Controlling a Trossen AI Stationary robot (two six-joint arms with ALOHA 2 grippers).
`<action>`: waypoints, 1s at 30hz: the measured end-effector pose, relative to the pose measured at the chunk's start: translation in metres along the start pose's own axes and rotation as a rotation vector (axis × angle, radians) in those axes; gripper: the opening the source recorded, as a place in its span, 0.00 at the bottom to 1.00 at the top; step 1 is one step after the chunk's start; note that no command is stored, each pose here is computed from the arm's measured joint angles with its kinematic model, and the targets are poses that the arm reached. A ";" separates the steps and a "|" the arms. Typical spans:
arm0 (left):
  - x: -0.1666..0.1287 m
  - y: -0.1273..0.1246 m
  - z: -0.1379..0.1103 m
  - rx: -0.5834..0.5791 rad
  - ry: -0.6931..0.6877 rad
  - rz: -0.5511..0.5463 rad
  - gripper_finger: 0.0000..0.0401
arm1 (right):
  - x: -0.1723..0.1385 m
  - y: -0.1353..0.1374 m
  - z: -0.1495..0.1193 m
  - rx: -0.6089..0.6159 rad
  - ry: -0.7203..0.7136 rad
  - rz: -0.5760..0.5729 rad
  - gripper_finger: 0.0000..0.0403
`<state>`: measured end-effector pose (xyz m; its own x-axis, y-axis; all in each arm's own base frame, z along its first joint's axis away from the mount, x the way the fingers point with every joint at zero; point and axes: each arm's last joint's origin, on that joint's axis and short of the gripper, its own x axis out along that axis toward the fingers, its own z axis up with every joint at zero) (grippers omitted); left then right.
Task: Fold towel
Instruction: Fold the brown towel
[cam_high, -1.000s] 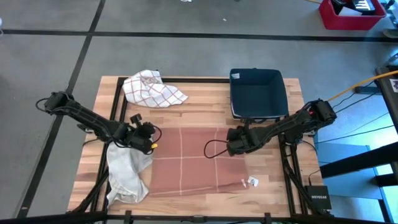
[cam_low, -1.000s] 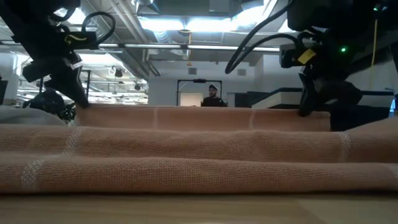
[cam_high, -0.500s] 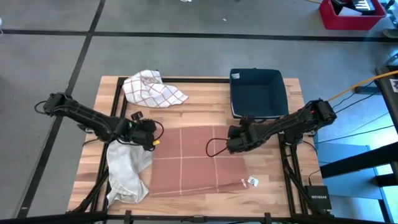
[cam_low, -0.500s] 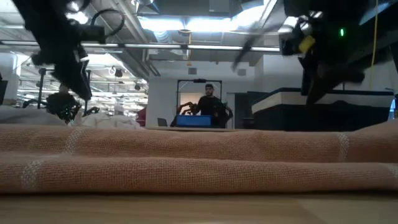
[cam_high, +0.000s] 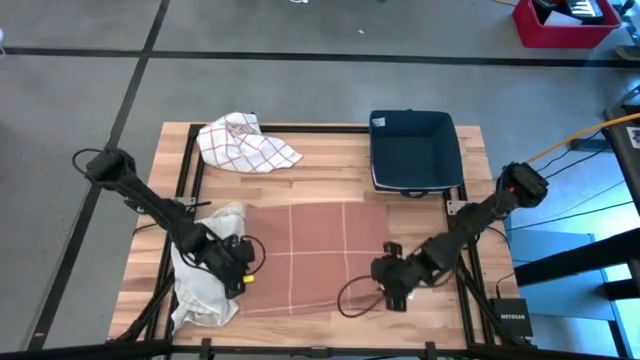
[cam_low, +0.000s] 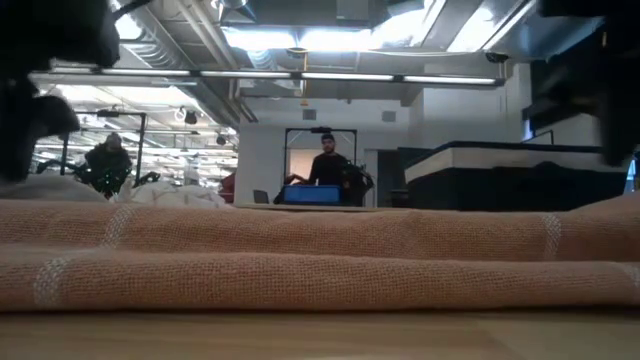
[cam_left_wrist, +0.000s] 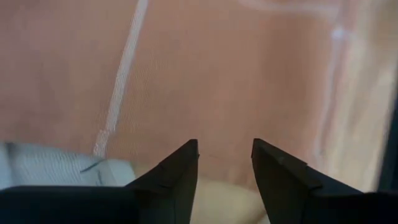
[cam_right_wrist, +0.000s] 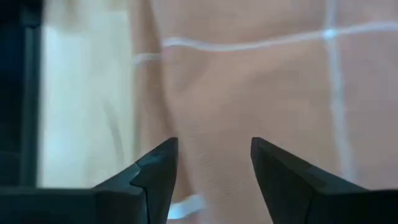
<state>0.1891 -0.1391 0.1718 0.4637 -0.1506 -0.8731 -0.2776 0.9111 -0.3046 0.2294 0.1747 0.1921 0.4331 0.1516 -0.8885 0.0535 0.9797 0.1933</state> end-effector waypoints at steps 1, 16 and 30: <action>0.005 0.000 -0.001 -0.002 0.012 0.017 0.35 | 0.000 0.004 -0.005 0.024 0.009 0.006 0.51; 0.027 -0.013 0.096 0.191 -0.641 -0.135 0.34 | 0.016 0.055 -0.041 0.062 -0.053 0.086 0.51; 0.144 0.027 0.186 0.103 -0.592 -0.082 0.34 | 0.041 0.051 -0.048 0.058 -0.086 -0.064 0.51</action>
<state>0.4049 -0.0652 0.1091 0.8774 -0.0098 -0.4796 -0.1523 0.9424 -0.2979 0.2072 0.2367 0.1455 0.5030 0.0749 -0.8611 0.1346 0.9773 0.1636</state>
